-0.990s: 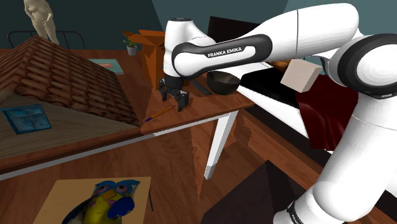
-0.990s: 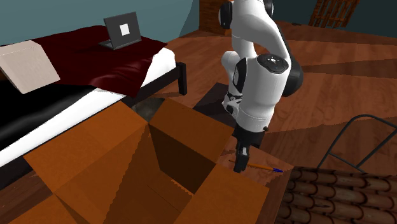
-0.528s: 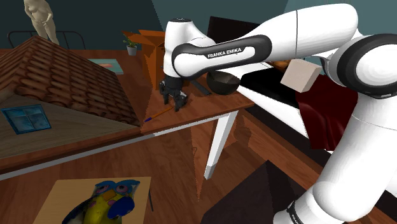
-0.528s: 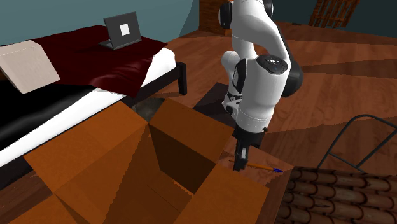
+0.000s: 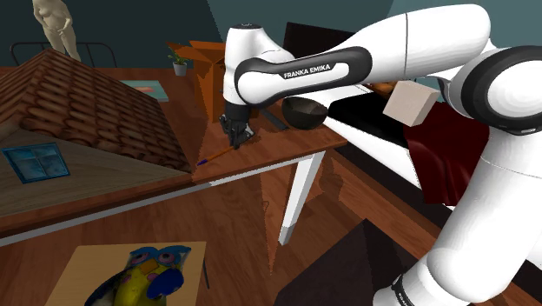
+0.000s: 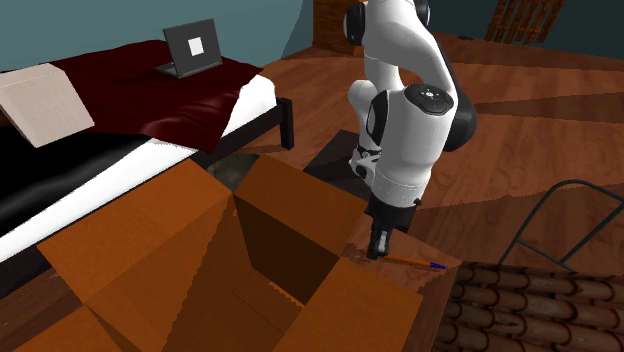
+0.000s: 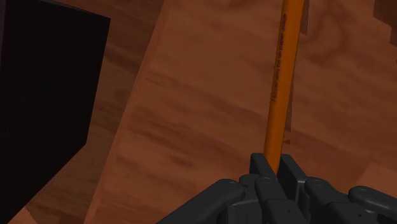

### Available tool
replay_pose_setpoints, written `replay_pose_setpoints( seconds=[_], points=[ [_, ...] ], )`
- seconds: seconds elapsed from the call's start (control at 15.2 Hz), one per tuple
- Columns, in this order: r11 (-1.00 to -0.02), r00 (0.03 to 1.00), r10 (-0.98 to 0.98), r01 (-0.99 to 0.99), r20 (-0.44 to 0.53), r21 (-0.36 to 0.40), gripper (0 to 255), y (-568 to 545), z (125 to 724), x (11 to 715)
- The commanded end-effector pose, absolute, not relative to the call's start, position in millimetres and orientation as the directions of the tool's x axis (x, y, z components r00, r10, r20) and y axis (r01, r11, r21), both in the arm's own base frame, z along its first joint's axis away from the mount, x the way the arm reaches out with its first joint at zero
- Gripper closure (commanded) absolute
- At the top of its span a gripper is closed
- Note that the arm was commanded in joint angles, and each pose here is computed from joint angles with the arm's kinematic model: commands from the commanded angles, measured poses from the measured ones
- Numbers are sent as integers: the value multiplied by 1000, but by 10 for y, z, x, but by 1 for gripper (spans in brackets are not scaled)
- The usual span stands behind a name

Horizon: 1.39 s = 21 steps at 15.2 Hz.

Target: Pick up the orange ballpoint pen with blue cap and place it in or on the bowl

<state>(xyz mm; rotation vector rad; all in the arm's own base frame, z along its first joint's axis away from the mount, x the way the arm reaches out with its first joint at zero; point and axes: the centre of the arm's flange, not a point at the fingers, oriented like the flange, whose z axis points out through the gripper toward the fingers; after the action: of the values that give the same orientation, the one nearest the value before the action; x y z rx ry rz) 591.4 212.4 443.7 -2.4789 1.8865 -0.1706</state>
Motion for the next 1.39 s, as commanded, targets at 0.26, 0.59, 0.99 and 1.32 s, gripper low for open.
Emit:
replay_pose_setpoints(
  seconds=[0.26,0.59,0.99,1.32],
  points=[
    [-268,263,-962,-960,73,-84,255,2121,4622,5922],
    [-268,263,-962,-960,73,-84,255,2121,4886,5922],
    [-268,263,-962,-960,73,-84,255,2121,5202,5922],
    [-268,263,-962,-960,73,-84,255,2121,5466,5922]
  ],
)
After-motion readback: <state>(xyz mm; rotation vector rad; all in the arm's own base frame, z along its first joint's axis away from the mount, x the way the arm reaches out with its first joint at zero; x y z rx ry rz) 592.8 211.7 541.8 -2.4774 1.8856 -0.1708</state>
